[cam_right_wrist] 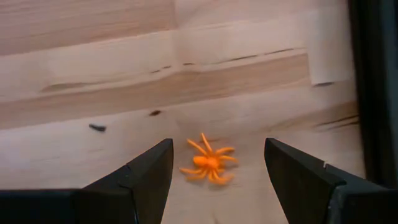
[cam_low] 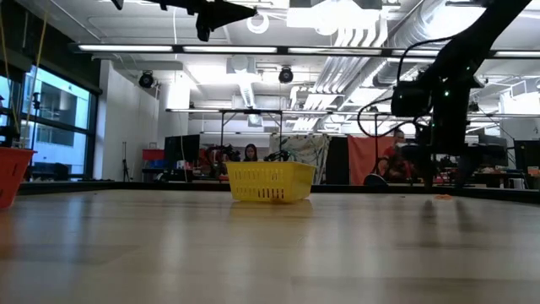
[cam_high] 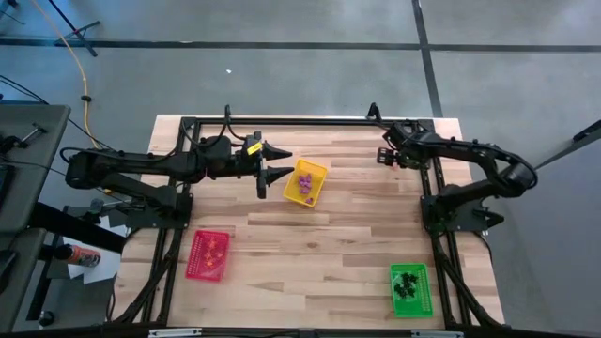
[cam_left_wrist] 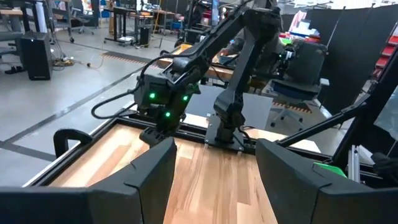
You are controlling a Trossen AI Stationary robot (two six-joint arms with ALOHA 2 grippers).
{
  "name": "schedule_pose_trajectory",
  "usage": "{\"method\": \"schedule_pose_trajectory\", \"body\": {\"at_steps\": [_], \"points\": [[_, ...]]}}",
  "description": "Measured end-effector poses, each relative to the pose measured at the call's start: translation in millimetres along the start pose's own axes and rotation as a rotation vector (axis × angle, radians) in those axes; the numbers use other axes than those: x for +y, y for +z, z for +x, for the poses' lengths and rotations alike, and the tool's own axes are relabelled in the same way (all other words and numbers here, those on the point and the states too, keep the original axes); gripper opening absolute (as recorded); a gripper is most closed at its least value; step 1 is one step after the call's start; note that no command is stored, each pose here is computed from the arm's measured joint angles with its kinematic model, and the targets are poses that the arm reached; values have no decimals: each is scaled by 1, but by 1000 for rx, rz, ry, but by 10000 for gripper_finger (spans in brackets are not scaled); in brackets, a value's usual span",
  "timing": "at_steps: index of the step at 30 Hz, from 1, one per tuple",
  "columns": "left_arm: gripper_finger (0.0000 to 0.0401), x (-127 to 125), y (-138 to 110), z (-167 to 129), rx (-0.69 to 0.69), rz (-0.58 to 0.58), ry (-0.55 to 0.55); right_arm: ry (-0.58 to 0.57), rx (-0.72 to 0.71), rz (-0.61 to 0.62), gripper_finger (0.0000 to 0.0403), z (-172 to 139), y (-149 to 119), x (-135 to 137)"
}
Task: Sort Halloween decoration
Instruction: Put the orange spider toy into the red bin
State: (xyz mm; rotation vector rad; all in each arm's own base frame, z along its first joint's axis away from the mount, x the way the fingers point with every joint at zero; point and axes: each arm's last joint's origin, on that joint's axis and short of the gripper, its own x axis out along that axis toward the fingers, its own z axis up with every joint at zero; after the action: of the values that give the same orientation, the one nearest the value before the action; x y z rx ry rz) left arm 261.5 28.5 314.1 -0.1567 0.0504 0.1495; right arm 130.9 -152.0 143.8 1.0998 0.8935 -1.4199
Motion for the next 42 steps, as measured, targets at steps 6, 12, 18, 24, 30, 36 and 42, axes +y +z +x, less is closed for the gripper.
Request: {"method": "schedule_pose_trajectory", "body": {"at_steps": [6,12,18,24,30,36,42], "points": [[211,0,0,0,0,0,0,-52,40,14,231,15,-1,3],[211,0,0,0,0,0,0,-51,52,-7,125,17,-2,4],[211,0,0,0,1,2,-1,-28,37,-109,10,10,-6,5],[211,0,0,0,1,34,0,22,15,-153,3,-7,-11,4],[211,0,0,0,1,35,0,156,-88,-172,1,-35,-14,5],[211,0,0,0,0,35,0,542,-285,-254,1,-81,-18,18],[211,0,0,0,-1,10,-1,1062,-574,-462,0,-137,-31,46]]}}
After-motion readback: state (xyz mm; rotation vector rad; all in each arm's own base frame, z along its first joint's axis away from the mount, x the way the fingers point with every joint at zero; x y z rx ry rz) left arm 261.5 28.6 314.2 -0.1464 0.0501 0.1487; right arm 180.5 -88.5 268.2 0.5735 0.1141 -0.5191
